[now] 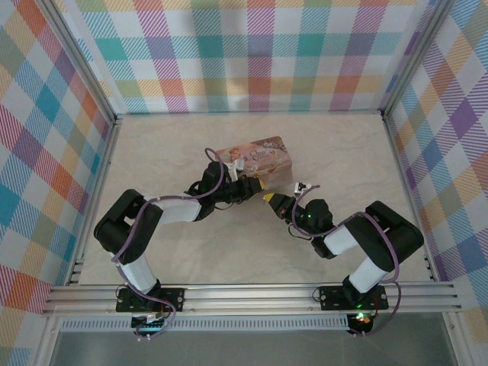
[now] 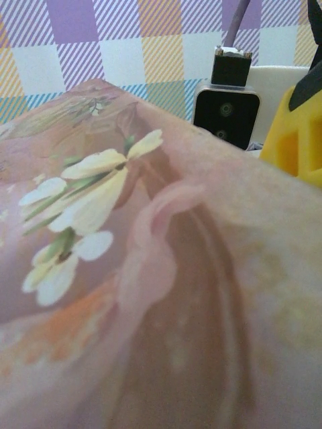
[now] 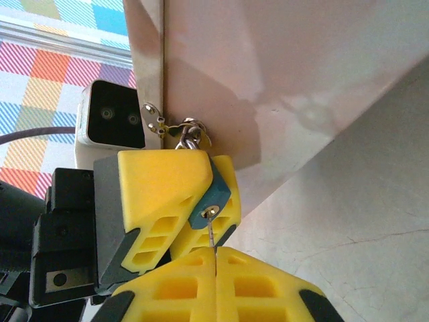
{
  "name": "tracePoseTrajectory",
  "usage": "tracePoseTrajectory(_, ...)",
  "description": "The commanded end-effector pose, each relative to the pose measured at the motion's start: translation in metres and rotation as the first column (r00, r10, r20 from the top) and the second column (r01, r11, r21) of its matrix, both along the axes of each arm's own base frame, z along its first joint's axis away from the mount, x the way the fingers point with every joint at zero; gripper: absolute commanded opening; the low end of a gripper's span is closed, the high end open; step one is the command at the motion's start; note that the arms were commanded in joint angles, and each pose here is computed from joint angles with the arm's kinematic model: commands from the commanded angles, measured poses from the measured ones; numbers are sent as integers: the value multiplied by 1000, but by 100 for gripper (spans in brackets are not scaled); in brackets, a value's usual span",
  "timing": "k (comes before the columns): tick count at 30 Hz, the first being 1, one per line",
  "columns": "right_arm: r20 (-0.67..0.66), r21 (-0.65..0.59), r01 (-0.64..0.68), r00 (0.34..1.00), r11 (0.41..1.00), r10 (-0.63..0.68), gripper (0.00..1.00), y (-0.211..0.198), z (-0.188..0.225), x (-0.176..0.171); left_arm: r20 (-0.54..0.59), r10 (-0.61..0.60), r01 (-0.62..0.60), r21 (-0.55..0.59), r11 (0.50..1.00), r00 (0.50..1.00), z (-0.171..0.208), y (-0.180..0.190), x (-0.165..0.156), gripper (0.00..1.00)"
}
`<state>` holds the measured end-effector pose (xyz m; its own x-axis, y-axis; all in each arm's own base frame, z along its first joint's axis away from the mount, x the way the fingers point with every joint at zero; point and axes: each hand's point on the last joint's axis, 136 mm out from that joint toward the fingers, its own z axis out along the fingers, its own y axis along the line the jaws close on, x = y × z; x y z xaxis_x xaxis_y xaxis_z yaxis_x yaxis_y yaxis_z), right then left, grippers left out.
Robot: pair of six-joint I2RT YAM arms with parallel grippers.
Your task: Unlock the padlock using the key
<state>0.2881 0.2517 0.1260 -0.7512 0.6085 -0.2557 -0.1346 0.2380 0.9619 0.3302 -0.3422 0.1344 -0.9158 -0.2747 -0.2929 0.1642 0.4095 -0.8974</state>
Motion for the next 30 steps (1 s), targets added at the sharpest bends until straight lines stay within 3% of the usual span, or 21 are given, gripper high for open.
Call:
tracePoseTrajectory(1,97,64,18,995,998,-25,0,0,34,11,56,-76,81,-101,992,996,38,-10,-13,15)
tracePoseTrajectory(9,95,131,-27,995,991,14,0,9,53,17,57,-83,90,-129,988,995,40,-13,-15,15)
tracePoseTrajectory(15,-23,219,-47,998,975,53,0,15,50,25,71,-83,92,-143,985,994,45,-14,-15,14)
tracePoseTrajectory(30,-107,202,89,992,975,-68,0,-16,24,31,84,-78,90,-151,985,993,50,-13,-14,14)
